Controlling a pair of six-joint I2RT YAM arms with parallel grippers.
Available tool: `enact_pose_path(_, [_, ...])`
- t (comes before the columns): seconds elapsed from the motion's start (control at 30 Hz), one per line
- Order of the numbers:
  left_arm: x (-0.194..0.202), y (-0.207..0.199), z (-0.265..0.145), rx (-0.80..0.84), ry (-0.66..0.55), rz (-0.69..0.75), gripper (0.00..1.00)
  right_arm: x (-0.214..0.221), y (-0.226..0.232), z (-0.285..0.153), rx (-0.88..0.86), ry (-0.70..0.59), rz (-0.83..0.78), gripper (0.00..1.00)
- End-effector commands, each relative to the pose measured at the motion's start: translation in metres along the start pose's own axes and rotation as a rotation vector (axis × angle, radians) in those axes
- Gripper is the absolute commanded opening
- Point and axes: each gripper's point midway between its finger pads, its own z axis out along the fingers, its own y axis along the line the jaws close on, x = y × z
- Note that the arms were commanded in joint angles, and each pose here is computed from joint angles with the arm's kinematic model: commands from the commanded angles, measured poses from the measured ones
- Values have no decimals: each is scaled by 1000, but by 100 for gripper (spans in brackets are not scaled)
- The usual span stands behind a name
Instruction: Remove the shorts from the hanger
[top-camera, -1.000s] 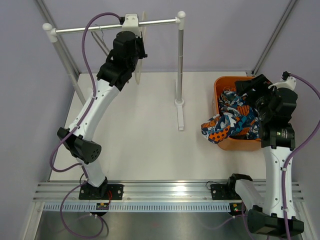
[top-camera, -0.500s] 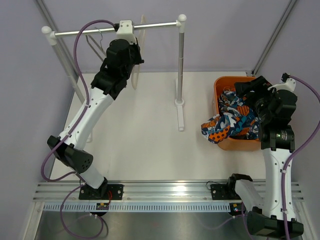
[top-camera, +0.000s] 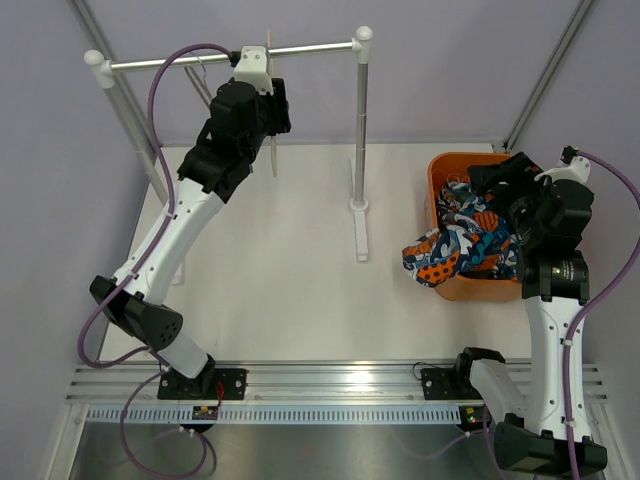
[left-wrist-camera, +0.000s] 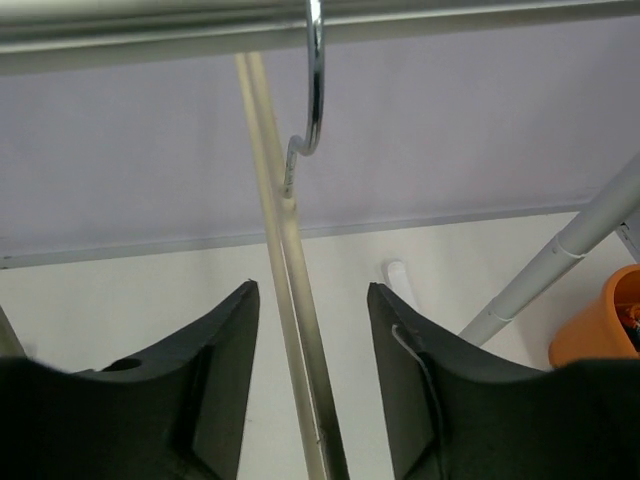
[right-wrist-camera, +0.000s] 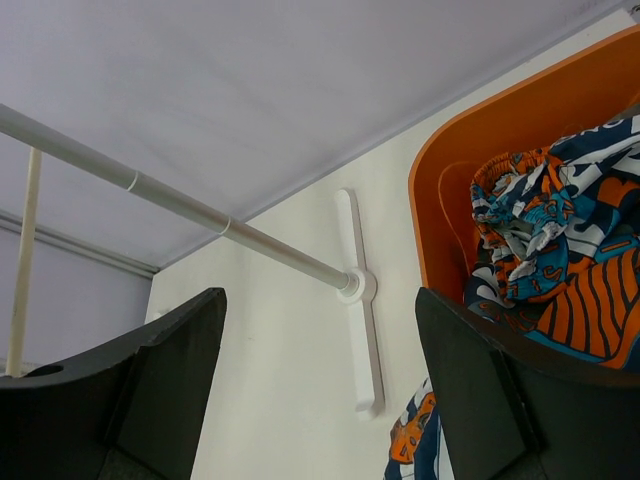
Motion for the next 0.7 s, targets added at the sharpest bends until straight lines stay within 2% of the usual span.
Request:
enact_pose_path(0.0, [-52,-7,-30,64,-126,0,54,-7,11,-7,-35,-13,-25,85])
enact_pose_path(0.23, [-69,-22,-63,116,-176,36,63,-8,16,-14,-58,-8,-50,88])
enact_pose_path(0.4, [-70,-29,-106,172,-187,32,70,-1,24,-15,-106,40,-87,96])
enact_pose_path(0.47, [-64,-35,-121,209,-174,24,71,3,24,-14,-116,62,-96,99])
enact_pose_path(0.6, [-54,-31,-162,263,-146,-12,72,14,24,-16,-144,85,-91,99])
enact_pose_path(0.67, [-33,-33,-172,290,-96,-12,72,15,29,-22,-173,77,-94,99])
